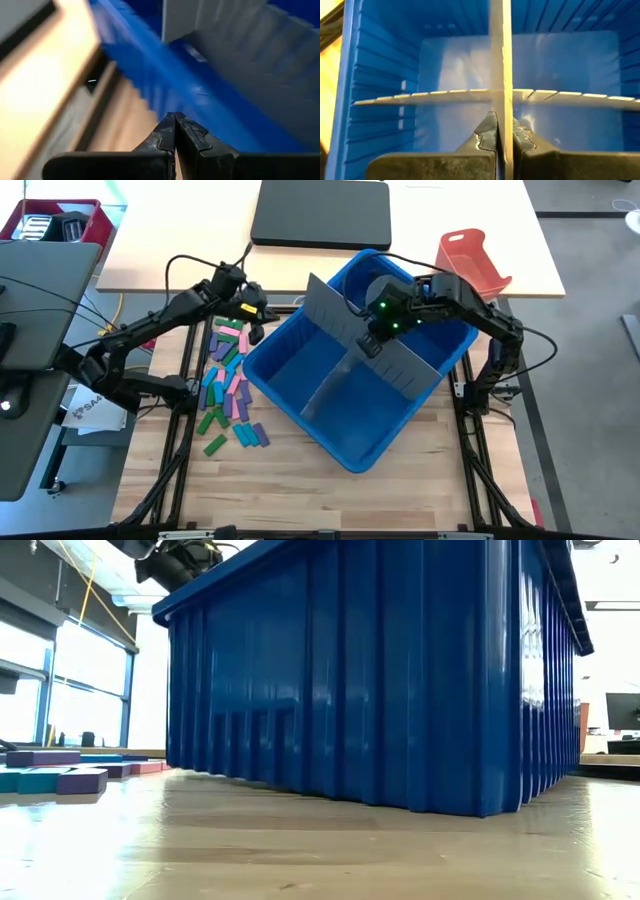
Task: Sort blocks
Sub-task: Insert the bin divider into the blue bin
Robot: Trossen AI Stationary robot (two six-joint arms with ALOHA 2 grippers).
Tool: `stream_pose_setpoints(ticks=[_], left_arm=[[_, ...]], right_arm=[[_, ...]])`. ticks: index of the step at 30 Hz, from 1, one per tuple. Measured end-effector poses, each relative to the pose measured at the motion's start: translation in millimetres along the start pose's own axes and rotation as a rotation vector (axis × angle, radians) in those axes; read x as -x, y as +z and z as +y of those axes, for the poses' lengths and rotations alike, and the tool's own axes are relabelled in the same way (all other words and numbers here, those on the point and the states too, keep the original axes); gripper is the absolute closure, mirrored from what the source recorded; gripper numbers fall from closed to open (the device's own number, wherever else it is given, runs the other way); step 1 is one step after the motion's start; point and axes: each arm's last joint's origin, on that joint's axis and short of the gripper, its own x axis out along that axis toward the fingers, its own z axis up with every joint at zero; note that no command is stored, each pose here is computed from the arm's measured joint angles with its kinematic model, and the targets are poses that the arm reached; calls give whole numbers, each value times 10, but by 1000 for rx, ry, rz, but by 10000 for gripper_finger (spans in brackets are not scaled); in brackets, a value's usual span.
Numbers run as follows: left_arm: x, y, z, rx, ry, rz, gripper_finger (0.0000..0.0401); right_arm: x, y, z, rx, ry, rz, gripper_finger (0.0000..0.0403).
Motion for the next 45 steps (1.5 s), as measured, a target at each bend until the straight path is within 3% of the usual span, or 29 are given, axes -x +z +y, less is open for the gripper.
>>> stream_pose_setpoints(ticks=[9,13,17,30,37,45], left_arm=[[-59,-24,-300,11,-250,55,401],[-84,-25,-441,-7,-296,99,401],[-88,31,-523,-68,-315,56,401],[158,481,-321,-291,-42,-412,401],[71,572,-208,-296,9,-506,400],[-41,590,-164,-307,17,-524,379]], right_arm=[[103,-32,-47,17,28,-12,402],[197,-61,-82,12,34,-37,402],[281,-98,-98,6,45,-56,402],[352,-209,60,75,98,-52,402],[360,-228,91,106,71,-70,402],[379,-241,91,142,102,-60,402]])
